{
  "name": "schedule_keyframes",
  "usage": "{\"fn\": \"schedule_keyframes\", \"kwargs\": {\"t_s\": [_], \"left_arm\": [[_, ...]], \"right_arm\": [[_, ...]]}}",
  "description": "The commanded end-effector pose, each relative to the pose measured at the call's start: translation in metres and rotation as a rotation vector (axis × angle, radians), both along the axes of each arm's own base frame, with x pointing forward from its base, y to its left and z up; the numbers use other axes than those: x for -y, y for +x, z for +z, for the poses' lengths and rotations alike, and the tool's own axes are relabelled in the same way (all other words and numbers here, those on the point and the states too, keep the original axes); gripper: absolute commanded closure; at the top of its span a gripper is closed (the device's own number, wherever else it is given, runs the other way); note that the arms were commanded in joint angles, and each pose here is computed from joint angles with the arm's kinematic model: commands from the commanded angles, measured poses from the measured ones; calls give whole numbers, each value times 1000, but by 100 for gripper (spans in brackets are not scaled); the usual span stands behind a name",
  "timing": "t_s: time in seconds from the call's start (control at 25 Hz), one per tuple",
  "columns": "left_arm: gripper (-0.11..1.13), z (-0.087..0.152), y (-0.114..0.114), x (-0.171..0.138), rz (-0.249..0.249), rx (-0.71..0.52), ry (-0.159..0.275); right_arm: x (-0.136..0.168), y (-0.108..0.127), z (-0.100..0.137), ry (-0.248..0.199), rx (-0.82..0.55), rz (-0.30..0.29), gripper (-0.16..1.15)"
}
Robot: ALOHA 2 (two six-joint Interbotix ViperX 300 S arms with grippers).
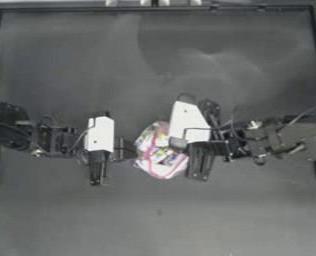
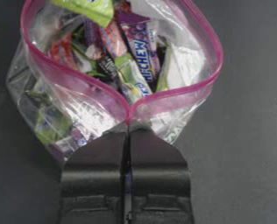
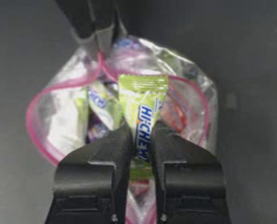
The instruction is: Put candy in bag
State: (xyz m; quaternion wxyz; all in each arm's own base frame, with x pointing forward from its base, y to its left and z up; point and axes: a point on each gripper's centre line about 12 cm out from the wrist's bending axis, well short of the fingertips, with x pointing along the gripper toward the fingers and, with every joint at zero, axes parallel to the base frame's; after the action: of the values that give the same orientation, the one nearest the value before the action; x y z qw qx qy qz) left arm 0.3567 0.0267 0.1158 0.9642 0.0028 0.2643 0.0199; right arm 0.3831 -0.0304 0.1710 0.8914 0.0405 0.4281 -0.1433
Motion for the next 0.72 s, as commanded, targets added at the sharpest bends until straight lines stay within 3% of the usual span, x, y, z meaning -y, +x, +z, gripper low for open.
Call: {"fn": "schedule_keyframes", "kwargs": {"t_s": [0.04, 0.24, 0.52, 0.72], "left_arm": [[98, 11, 6, 0, 1, 40, 2], [98, 12, 6, -1, 1, 41, 2], [98, 11, 6, 0, 1, 40, 2], [98, 11, 6, 0, 2, 40, 1]], "right_arm": [[0, 6, 14, -2, 46, 6, 50], [0, 7, 15, -1, 54, 13, 45], [-2, 9, 16, 8, 62, 12, 19], [-4, 10, 24, 6, 81, 15, 18]]}}
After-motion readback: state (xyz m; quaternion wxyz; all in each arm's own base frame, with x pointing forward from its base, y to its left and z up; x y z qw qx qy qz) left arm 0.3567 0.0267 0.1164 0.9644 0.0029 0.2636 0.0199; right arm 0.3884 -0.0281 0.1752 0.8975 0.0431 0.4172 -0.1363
